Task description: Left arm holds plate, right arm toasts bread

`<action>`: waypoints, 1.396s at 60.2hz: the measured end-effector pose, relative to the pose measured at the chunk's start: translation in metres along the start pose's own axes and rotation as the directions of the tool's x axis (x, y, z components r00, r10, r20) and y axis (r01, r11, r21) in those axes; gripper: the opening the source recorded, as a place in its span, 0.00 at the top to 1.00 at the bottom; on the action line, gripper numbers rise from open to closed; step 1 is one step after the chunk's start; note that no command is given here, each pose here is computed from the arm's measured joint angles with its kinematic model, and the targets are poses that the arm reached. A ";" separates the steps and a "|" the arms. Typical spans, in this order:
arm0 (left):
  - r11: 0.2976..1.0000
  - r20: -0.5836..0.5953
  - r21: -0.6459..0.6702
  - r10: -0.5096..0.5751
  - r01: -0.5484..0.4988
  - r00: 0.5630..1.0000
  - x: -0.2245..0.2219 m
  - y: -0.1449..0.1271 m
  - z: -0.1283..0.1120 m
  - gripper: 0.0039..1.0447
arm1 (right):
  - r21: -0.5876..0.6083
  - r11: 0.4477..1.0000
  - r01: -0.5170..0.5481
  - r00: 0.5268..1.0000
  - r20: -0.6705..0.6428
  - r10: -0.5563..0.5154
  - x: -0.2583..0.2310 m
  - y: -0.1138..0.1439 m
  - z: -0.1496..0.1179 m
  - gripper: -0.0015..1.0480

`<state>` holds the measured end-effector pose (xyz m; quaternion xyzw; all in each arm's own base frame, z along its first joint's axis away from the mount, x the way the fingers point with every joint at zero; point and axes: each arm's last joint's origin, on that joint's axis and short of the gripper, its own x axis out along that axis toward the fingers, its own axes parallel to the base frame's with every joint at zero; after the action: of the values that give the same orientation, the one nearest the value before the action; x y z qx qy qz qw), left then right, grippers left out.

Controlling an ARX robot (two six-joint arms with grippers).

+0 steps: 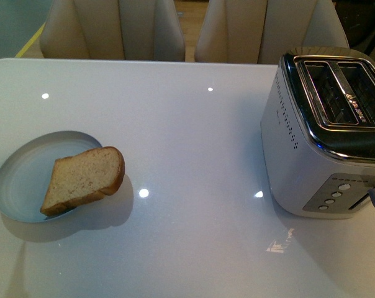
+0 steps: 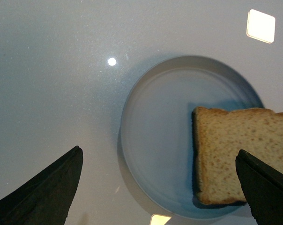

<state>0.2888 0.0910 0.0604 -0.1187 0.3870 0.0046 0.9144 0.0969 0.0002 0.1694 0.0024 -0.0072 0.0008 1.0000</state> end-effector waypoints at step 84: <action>0.999 -0.274 -0.008 -0.037 0.037 0.961 0.109 0.009 -0.021 0.45 | 0.000 1.000 0.000 1.000 0.000 0.000 0.000 0.000 0.000 0.09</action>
<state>0.3497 0.0858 -0.0325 -0.1265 0.5074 -0.0286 0.8519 0.0969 0.0002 0.1694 0.0026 -0.0072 0.0008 1.0000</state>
